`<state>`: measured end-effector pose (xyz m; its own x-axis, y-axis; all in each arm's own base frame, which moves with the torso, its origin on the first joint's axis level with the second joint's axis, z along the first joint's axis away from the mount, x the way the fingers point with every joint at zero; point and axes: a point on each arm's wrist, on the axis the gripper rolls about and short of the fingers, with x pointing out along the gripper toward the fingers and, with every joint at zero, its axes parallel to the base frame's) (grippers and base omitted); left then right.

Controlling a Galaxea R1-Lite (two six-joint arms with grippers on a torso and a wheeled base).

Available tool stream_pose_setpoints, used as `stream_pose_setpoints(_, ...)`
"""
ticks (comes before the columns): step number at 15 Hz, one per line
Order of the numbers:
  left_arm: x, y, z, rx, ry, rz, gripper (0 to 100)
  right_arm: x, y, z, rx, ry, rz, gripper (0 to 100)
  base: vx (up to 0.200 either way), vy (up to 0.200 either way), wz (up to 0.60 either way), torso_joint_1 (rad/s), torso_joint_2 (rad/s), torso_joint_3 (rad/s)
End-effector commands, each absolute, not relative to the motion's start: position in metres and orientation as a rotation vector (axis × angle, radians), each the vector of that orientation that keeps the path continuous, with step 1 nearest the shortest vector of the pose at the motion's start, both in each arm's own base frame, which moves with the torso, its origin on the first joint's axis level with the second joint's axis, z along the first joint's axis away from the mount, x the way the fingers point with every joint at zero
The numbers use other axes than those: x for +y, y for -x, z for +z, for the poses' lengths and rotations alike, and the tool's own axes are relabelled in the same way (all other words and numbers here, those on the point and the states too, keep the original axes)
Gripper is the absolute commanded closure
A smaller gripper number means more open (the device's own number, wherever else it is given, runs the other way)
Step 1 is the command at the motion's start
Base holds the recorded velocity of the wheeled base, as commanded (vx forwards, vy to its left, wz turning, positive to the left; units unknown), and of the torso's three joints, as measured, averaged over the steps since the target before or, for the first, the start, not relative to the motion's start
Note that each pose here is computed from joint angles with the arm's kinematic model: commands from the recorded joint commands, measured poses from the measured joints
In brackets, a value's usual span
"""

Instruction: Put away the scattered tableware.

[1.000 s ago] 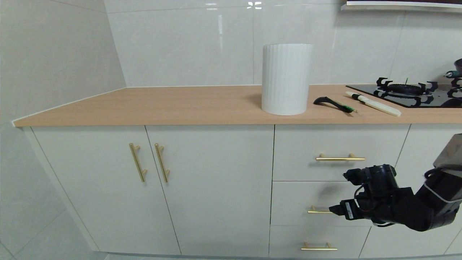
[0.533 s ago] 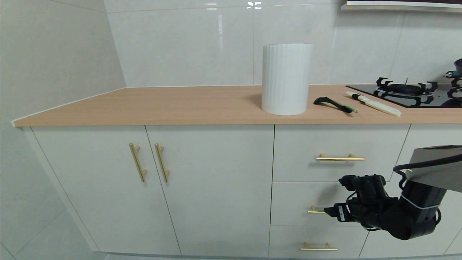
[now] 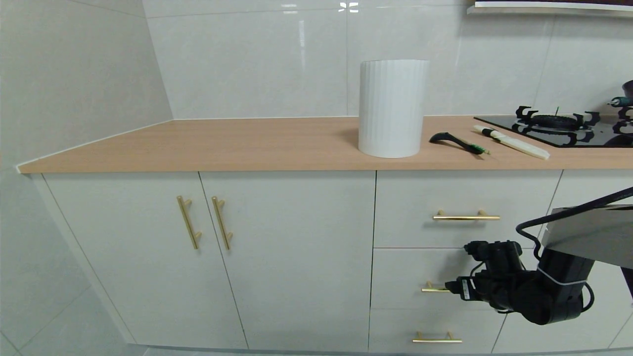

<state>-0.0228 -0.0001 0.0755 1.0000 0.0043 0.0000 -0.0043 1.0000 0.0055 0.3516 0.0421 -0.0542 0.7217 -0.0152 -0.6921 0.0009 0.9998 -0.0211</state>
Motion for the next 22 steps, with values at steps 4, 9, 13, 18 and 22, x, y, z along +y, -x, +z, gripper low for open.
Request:
stream_pose_setpoints(4, 0.0, 0.023, 0.075, 0.0, -0.005, 0.005, 0, 0.042, -0.356, -0.063, 0.779, 0.026, -0.021, 0, 0.0, 0.0, 0.0, 0.0, 0.0, 0.0)
stream_pose_setpoints(9, 0.0, 0.023, 0.075, 0.0, -0.005, 0.005, 0, 0.04, -0.358, -0.065, 0.797, 0.028, -0.032, 0, 0.0, 0.0, 0.0, 0.0, 0.0, 0.0)
stream_pose_setpoints(13, 0.0, 0.023, 0.075, 0.0, -0.005, 0.005, 0, 0.039, -0.356, -0.068, 0.81, 0.038, -0.044, 0, 0.0, 0.0, 0.0, 0.0, 0.0, 0.0)
stream_pose_setpoints(18, 0.0, 0.023, 0.075, 0.0, -0.005, 0.006, 0, 0.039, -0.346, -0.063, 0.858, 0.045, -0.043, 0, 0.0, 0.0, 0.0, 0.0, 0.0, 0.0)
stream_pose_setpoints(22, 0.0, 0.023, 0.075, 0.0, -0.005, 0.006, 0, 0.041, -0.297, -0.016, 0.85, 0.052, -0.001, 0, 0.0, 0.0, 0.0, 0.0, 0.0, 0.0)
